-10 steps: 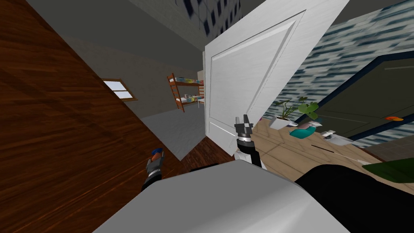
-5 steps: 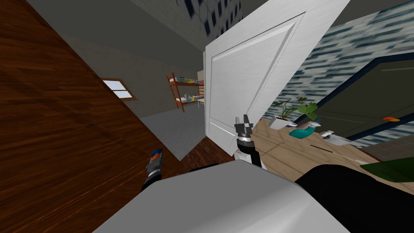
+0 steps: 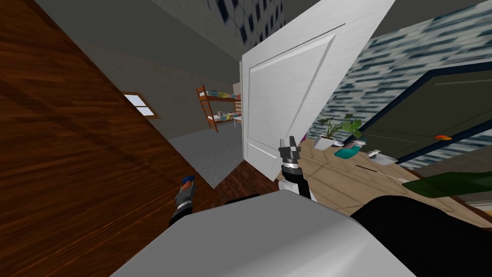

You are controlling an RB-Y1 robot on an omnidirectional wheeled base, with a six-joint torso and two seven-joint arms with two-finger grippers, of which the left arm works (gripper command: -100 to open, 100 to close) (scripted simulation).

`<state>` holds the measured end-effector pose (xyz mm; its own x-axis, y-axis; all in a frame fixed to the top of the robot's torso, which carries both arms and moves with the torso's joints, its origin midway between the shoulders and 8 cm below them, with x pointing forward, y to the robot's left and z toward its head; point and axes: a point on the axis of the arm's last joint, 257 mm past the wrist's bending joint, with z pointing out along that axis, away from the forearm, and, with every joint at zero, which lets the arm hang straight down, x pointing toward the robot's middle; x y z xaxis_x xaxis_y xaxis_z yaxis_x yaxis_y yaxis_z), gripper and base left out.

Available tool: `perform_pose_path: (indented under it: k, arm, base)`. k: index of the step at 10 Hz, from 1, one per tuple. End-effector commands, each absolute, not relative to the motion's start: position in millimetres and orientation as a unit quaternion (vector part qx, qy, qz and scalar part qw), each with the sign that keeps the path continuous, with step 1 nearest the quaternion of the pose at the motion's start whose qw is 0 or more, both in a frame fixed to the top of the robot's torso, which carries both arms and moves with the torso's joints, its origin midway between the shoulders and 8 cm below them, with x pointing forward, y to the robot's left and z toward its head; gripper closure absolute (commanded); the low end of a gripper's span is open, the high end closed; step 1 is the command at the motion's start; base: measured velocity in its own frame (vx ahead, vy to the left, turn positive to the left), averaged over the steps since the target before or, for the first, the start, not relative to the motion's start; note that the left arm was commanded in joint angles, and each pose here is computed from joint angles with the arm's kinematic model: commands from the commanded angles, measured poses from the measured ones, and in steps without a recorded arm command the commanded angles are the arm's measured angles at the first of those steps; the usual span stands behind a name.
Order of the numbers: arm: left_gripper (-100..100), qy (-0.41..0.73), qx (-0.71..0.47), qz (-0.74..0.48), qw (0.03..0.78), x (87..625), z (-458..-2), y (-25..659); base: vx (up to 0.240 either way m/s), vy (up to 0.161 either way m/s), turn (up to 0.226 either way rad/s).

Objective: Pull the door open

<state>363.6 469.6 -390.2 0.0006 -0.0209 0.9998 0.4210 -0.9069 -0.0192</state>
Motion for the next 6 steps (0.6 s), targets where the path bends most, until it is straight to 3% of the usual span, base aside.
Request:
perform_pose_path:
  k: [1,6]
  arm:
    - [100,-0.138,-0.693,-0.692,0.148,363,-392,461]
    - [100,-0.107,-0.699,-0.699,0.108,367,-392,432]
  base:
    - [-0.185,-0.006,-0.055]
    - [-0.247,0.023,-0.067]
